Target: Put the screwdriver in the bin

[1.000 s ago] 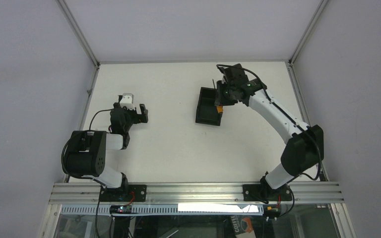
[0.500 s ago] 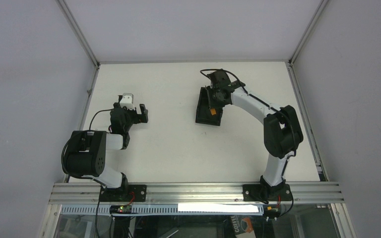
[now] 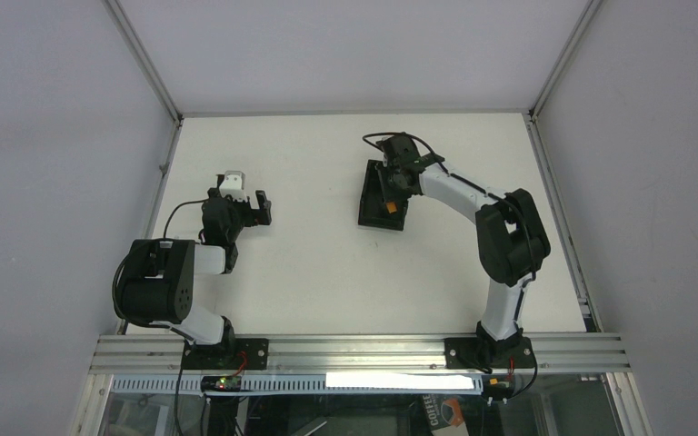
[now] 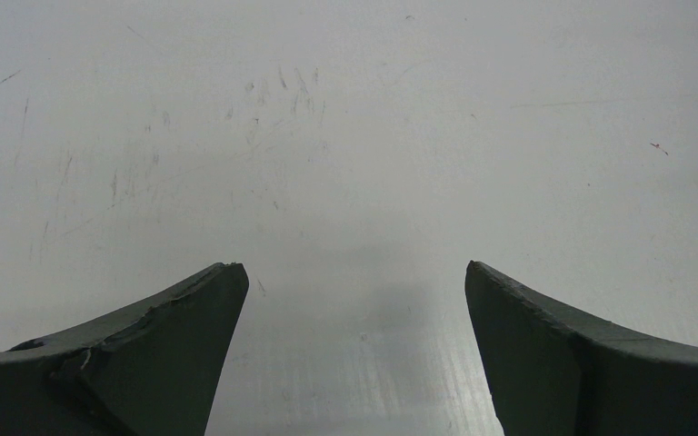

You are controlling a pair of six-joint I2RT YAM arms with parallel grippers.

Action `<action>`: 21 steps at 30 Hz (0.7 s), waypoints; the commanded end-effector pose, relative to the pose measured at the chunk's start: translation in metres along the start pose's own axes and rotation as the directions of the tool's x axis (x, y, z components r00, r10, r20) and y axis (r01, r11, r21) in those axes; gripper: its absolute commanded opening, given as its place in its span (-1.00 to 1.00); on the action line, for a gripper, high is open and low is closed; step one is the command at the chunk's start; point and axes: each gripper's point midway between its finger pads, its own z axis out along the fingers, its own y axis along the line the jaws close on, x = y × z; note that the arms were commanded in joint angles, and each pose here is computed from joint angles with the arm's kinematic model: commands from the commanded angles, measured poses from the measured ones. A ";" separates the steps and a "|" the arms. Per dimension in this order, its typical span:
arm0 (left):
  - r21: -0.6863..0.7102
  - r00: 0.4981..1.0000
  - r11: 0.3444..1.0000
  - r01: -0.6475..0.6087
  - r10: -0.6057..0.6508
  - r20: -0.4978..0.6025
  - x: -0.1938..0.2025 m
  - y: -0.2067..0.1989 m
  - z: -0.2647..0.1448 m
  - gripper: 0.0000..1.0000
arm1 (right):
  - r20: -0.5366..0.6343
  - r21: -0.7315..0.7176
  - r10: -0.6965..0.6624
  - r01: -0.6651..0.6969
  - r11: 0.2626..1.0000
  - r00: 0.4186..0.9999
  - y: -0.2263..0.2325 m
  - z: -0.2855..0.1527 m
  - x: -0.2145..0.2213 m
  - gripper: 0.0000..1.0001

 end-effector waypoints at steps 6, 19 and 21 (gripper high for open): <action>-0.003 0.999 1.000 0.010 -0.010 0.048 -0.015 0.000 0.000 0.98 | 0.060 -0.020 -0.044 0.045 0.999 0.997 0.007 0.003 -0.005 -0.39; -0.002 0.999 1.000 0.010 -0.009 0.049 -0.015 0.000 0.000 0.98 | 0.159 -0.025 -0.035 0.040 0.999 0.987 0.020 -0.034 -0.038 -0.04; -0.003 0.999 1.000 0.010 -0.010 0.049 -0.015 0.000 0.000 0.98 | 0.193 -0.023 -0.016 0.021 1.000 0.981 0.020 -0.053 -0.051 0.07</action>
